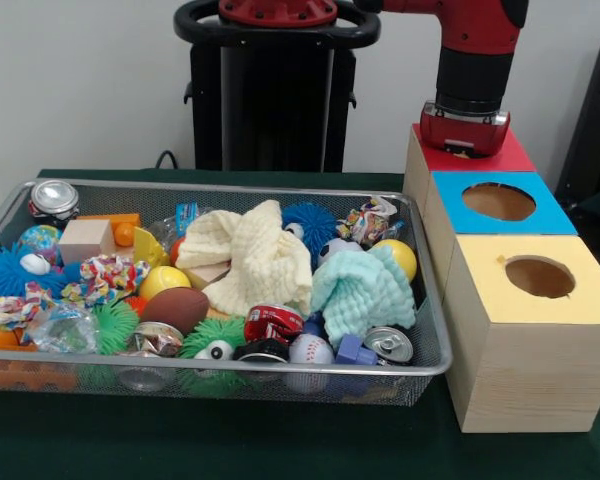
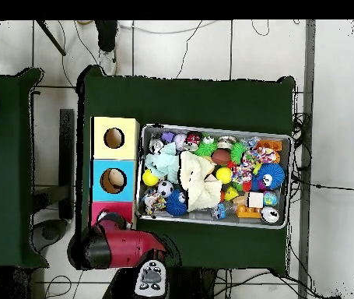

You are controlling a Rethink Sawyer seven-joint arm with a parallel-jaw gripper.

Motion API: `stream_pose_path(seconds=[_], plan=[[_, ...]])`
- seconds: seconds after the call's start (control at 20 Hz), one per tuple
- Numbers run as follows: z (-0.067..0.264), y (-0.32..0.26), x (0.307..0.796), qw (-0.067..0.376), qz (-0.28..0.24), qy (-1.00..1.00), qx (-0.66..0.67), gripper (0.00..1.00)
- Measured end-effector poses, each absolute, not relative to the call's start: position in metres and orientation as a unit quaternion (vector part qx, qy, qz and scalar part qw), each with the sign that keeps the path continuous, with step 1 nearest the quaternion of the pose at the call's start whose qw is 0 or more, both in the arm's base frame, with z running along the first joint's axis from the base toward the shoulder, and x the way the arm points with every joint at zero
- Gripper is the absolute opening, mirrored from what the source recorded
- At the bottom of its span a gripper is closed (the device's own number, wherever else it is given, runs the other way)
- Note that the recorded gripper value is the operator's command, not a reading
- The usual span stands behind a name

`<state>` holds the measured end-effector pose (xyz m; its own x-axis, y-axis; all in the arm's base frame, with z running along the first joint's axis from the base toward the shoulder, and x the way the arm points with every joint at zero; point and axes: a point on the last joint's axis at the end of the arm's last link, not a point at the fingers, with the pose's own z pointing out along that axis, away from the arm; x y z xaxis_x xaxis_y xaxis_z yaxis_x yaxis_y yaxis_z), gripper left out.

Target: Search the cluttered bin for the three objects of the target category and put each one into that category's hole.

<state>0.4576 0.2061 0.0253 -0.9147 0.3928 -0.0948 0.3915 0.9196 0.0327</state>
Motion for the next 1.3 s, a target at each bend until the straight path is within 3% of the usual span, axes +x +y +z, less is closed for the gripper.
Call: stream_pose_path(seconds=[1.2, 1.25, 1.3], plan=[[0.0292, 0.2096, 0.4544, 0.034, -0.001, 0.974, 0.222, 1.0], [0.0323, 0.2102, 0.4524, 0.029, -0.004, 0.974, 0.223, 0.0], [0.0326, 0.21, 0.4522, 0.029, -0.005, 0.974, 0.223, 0.0]])
